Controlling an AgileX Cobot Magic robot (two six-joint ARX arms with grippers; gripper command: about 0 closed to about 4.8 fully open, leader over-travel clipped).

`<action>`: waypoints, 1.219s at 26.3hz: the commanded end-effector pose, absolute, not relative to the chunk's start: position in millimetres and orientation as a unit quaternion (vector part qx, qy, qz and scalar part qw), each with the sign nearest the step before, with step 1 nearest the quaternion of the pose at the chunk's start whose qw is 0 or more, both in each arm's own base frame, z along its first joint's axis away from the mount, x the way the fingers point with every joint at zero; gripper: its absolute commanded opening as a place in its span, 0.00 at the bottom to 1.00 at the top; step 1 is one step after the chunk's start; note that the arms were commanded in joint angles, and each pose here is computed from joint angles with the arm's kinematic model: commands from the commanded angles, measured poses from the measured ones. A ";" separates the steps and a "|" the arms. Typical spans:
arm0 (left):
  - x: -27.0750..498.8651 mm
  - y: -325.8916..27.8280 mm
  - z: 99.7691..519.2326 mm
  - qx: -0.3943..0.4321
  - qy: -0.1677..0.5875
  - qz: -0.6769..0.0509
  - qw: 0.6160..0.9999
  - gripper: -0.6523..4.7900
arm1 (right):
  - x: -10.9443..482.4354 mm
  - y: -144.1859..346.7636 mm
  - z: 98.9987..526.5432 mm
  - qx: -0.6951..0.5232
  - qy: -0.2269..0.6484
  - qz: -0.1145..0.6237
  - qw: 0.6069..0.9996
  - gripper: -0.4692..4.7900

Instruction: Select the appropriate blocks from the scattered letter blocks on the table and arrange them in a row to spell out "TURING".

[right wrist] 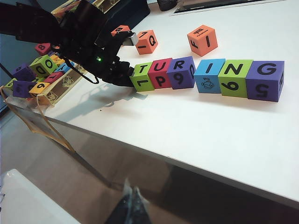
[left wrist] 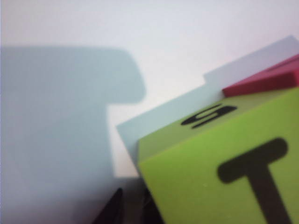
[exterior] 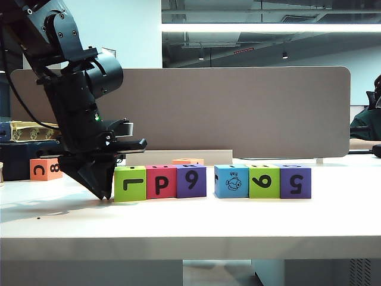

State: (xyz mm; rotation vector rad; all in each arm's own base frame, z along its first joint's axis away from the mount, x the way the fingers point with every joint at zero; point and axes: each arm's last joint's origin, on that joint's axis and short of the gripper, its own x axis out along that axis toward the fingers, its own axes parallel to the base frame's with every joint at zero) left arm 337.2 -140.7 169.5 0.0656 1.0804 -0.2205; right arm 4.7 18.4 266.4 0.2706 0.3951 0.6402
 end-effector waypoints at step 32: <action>349.2 -147.2 178.3 0.071 0.433 -0.173 0.882 0.15 | 2.7 18.6 268.5 0.127 0.179 0.316 0.923 0.09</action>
